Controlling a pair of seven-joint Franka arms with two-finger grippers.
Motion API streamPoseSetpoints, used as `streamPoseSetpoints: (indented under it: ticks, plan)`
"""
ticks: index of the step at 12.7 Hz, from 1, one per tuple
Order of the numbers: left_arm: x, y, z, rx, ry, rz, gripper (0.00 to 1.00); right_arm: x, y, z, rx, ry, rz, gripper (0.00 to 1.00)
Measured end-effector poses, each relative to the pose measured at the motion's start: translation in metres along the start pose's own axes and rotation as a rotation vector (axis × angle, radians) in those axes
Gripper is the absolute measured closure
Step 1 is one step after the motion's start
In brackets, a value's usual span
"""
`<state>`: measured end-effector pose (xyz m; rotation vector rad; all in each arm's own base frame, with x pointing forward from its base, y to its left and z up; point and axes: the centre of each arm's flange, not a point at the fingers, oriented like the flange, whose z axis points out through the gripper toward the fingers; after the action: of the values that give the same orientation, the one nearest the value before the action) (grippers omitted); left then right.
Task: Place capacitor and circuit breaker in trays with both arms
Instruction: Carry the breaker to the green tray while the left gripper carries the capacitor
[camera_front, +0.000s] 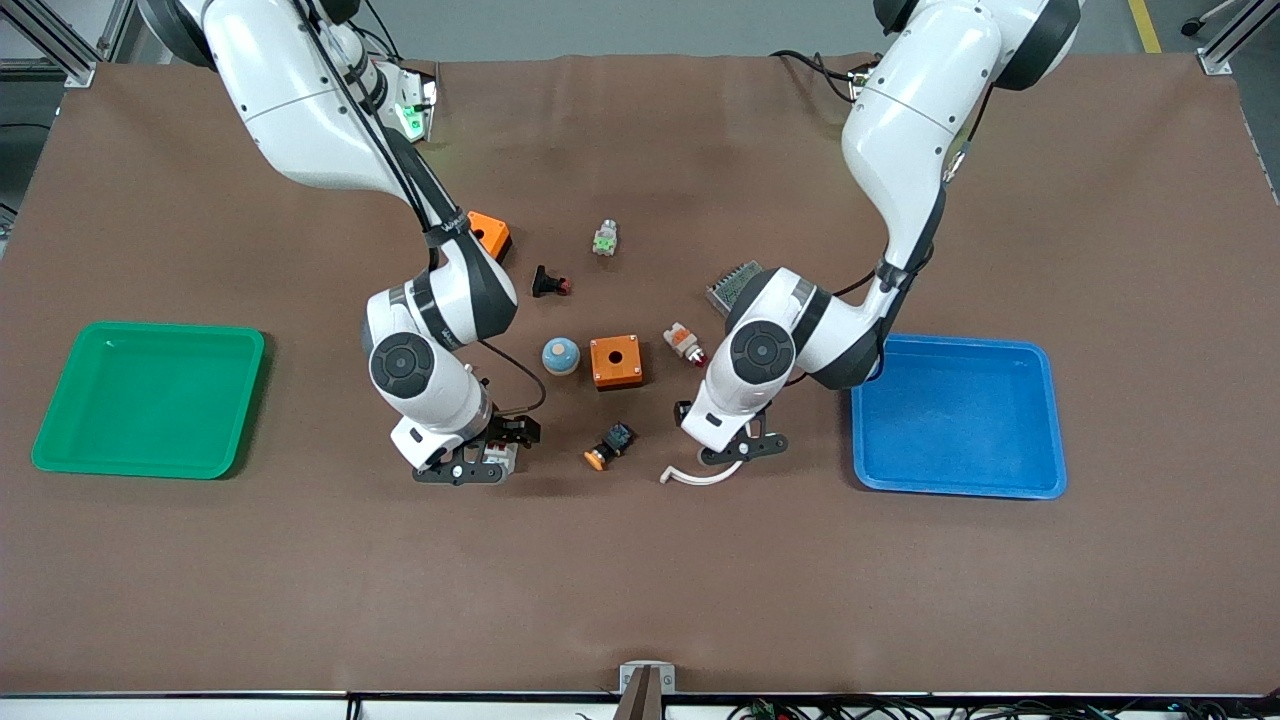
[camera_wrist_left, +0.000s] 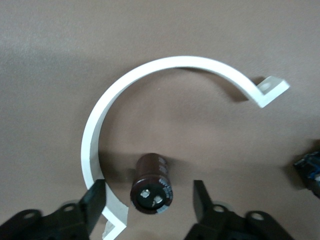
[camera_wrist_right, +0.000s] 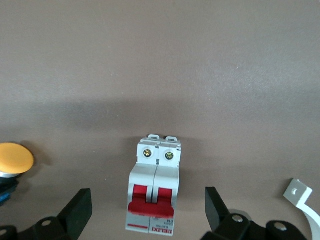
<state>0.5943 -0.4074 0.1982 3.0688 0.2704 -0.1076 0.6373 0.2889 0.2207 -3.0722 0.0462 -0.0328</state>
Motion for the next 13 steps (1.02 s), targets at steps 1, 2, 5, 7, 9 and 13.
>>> streamPoseSetpoints:
  ticks: [1, 2, 5, 7, 9, 13]
  plan:
    - [-0.001, -0.001, 0.001, 0.005, -0.005, 0.0, 0.26, -0.002, -0.002, 0.005, -0.002, -0.003, 0.002, 0.0]
    - [-0.001, -0.001, 0.001, 0.007, -0.007, 0.0, 0.37, -0.003, -0.003, 0.01, -0.003, -0.004, 0.003, 0.02]
    - [-0.001, -0.001, 0.001, 0.008, -0.007, 0.0, 0.54, -0.004, 0.0, 0.025, -0.011, -0.006, 0.032, 0.29]
    - [-0.001, -0.001, 0.001, 0.007, -0.007, 0.0, 0.6, -0.002, 0.004, 0.027, -0.017, -0.005, 0.054, 0.54]
    - [0.0, -0.001, 0.001, 0.008, -0.007, -0.001, 0.66, 0.006, 0.015, 0.022, -0.026, -0.008, 0.077, 0.6]
    - [0.014, -0.012, -0.027, 0.015, -0.008, -0.027, 0.66, 0.047, 0.081, -0.051, -0.072, -0.121, 0.146, 0.6]
